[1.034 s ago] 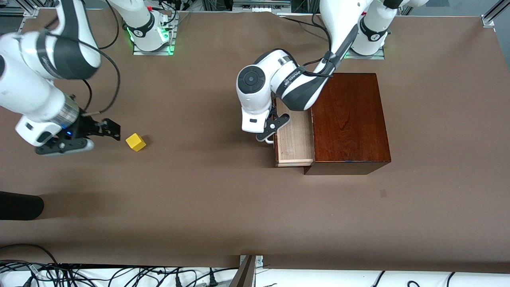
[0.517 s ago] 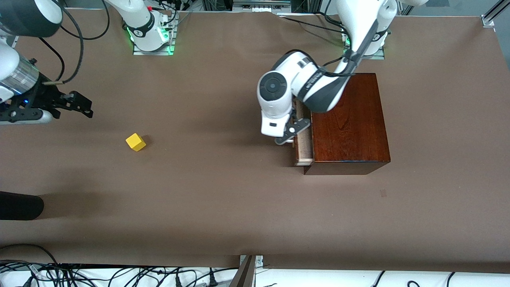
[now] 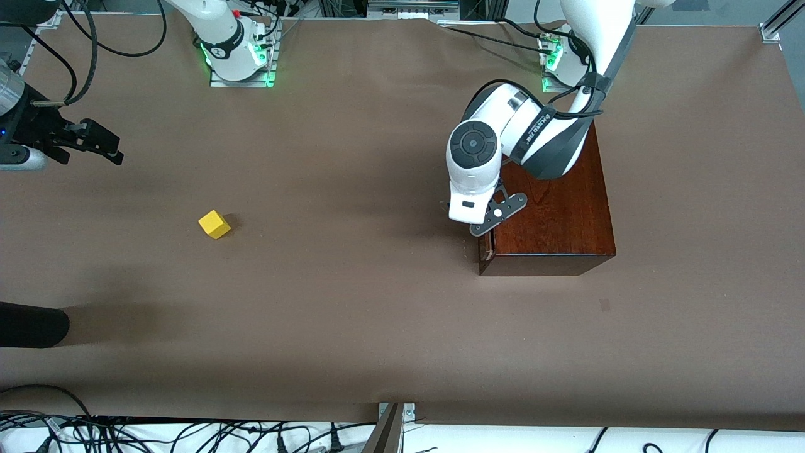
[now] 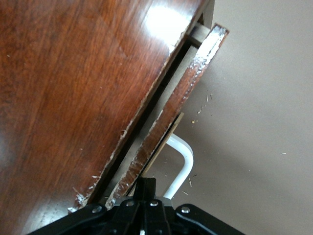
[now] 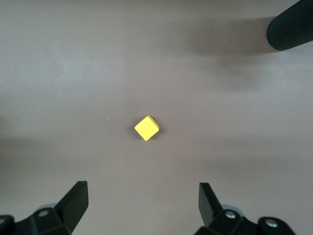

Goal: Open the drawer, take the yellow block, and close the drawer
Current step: 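Press the drawer fully closed with the left gripper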

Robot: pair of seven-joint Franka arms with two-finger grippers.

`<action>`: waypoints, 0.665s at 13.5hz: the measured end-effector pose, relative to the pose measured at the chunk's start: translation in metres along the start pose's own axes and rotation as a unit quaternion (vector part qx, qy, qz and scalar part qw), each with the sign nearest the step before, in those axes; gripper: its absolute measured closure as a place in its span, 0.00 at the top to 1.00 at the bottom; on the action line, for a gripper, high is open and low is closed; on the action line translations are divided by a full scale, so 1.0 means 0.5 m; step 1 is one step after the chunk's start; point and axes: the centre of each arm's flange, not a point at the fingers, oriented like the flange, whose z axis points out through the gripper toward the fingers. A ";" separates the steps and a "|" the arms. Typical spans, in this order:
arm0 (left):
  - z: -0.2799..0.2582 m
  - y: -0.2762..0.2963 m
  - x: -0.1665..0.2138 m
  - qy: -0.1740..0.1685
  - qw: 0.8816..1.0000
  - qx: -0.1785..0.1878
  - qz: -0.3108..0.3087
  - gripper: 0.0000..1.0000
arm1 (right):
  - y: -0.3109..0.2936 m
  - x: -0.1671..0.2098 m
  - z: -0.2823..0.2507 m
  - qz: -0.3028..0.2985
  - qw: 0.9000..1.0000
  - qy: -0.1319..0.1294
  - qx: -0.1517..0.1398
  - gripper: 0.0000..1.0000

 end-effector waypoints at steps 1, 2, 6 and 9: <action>-0.001 -0.001 0.001 0.000 1.000 0.000 0.006 0.01 | 0.000 0.002 0.003 0.000 1.000 -0.002 -0.002 1.00; -0.002 -0.003 0.004 0.000 1.000 0.001 0.008 0.01 | 0.001 0.005 0.005 0.000 1.000 -0.003 -0.005 1.00; 0.001 -0.018 0.025 -0.006 1.000 0.010 0.007 0.01 | 0.002 0.009 0.007 0.002 1.000 -0.006 -0.008 1.00; -0.012 -0.019 0.020 -0.004 1.000 0.005 0.009 0.01 | 0.003 0.009 0.007 0.006 1.000 -0.006 -0.008 1.00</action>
